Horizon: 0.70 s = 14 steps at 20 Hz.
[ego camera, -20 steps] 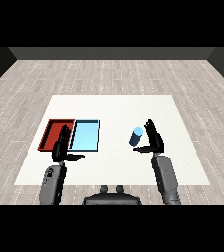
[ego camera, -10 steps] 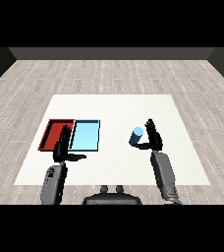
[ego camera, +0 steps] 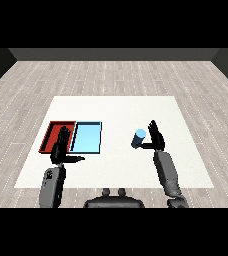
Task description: Pick the blue can and put it in the blue box
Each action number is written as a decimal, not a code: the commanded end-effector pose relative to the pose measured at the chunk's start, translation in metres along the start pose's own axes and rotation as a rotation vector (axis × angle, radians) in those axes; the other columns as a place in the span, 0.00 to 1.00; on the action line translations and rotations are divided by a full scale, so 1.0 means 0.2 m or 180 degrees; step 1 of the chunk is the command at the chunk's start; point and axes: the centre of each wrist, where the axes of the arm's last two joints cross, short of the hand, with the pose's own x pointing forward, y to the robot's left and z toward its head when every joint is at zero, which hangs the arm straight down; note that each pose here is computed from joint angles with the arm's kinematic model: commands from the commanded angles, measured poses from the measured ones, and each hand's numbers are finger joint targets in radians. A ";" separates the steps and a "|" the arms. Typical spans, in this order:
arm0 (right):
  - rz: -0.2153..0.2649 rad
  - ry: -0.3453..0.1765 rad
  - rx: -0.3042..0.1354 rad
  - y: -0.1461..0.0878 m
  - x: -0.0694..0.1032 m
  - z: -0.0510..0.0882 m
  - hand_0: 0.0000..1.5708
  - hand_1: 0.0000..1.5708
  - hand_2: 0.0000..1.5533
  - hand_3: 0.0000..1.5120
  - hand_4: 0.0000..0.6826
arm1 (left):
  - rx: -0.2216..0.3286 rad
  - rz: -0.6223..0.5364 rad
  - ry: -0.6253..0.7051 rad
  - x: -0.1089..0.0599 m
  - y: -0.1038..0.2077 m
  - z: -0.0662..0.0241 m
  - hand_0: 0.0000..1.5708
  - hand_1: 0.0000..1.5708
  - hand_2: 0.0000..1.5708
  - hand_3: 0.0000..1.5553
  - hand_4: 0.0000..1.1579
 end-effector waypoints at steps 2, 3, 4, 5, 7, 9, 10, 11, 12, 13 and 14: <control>-0.0063 0.0065 0.0000 0.01 -0.06 -0.03 0.00 0.00 0.00 0.00 0.00 | 0.0000 0.0024 0.0004 -0.02 -0.05 0.059 0.00 0.00 0.00 0.00 0.00; -0.0067 0.0140 -0.0027 0.06 -0.06 -0.05 0.00 0.00 0.00 0.00 0.00 | 0.0082 0.0019 -0.0009 0.02 0.01 0.057 0.00 0.00 0.00 0.00 0.00; -0.0109 0.0107 -0.0029 -0.06 -0.09 -0.06 0.00 0.00 0.00 0.00 0.00 | 0.0020 0.0000 -0.0013 -0.04 -0.01 0.017 0.00 0.00 0.00 0.00 0.00; -0.0108 0.0155 -0.0043 0.01 -0.03 -0.09 0.00 0.00 0.00 0.00 0.00 | 0.0048 0.0043 -0.0022 0.05 0.02 -0.003 0.00 0.00 0.00 0.00 0.00; -0.0150 0.0153 0.0015 0.01 -0.07 -0.04 0.00 0.00 0.00 0.00 0.00 | 0.0045 0.0061 0.0032 -0.04 -0.05 0.024 0.00 0.00 0.00 0.00 0.00; -0.0231 0.0223 -0.0051 0.07 -0.09 -0.14 0.00 0.00 0.00 0.00 0.00 | 0.0013 -0.0016 -0.0033 0.06 0.10 0.006 0.00 0.00 0.00 0.00 0.00; -0.0301 0.0218 0.0023 0.15 -0.13 -0.12 0.00 0.00 0.00 0.00 0.00 | 0.0038 0.0058 0.0006 -0.07 -0.02 0.032 0.00 0.00 0.00 0.00 0.00; -0.0309 0.0235 -0.0018 0.03 -0.16 -0.03 0.00 0.00 0.00 0.00 0.00 | 0.0088 0.0025 -0.0043 -0.04 -0.04 0.129 0.00 0.00 0.00 0.00 0.00; -0.0257 0.0234 -0.0048 0.13 -0.18 -0.09 0.00 0.00 0.00 0.00 0.00 | 0.0031 0.0024 -0.0003 -0.02 0.05 0.039 0.00 0.00 0.00 0.00 0.00; -0.0340 0.0237 -0.0073 0.19 -0.10 -0.14 0.00 0.00 0.00 0.00 0.00 | 0.0023 0.0029 0.0026 -0.02 0.03 0.097 0.00 0.00 0.00 0.00 0.00; -0.0263 0.0332 0.0026 0.20 -0.17 -0.14 0.00 0.00 0.00 0.00 0.00 | 0.0044 -0.0002 -0.0096 0.09 0.02 0.032 0.00 0.00 0.00 0.00 0.00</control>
